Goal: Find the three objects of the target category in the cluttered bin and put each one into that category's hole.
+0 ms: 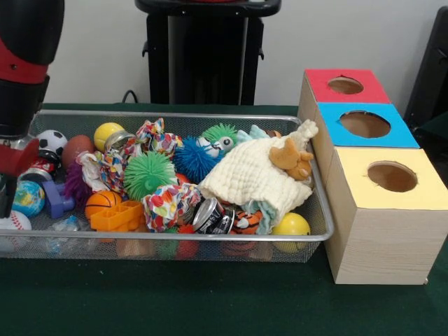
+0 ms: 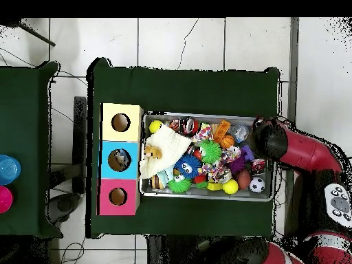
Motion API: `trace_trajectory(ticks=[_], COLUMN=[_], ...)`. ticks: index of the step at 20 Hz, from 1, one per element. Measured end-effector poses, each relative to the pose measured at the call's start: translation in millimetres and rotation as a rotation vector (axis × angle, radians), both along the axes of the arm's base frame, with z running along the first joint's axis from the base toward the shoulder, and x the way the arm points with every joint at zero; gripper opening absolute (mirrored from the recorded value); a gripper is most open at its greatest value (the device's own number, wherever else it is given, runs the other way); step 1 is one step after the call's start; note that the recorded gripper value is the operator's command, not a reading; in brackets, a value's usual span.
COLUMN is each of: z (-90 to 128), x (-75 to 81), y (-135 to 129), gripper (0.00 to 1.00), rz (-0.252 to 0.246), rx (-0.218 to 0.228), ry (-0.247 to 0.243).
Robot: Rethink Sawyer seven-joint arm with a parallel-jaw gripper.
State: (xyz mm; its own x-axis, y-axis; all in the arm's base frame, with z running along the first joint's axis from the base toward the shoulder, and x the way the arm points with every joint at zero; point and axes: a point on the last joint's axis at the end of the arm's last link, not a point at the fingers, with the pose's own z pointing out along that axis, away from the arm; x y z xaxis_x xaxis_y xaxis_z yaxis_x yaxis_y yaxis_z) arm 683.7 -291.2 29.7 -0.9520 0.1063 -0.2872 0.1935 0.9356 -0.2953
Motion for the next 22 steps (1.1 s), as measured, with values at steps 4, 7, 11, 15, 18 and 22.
trace_trajectory(ticks=[4, 7, 11, 15, 18, 22], z=[17, 25, 26, 17, 10, 0], x=[-2.6, -3.8, -5.6, -13.7, -21.2, -29.9], y=[0, 1, 0, 1, 3, 10], gripper=[1.0, 1.0, 1.0, 1.0, 1.0, 1.0], rz=[-0.04, -0.077, -0.108, -0.156, -0.178, -0.192], rx=[0.04, 0.088, 0.129, 0.2, 0.238, 0.275], ry=[0.031, 0.032, 0.02, 0.016, 0.024, 0.04])
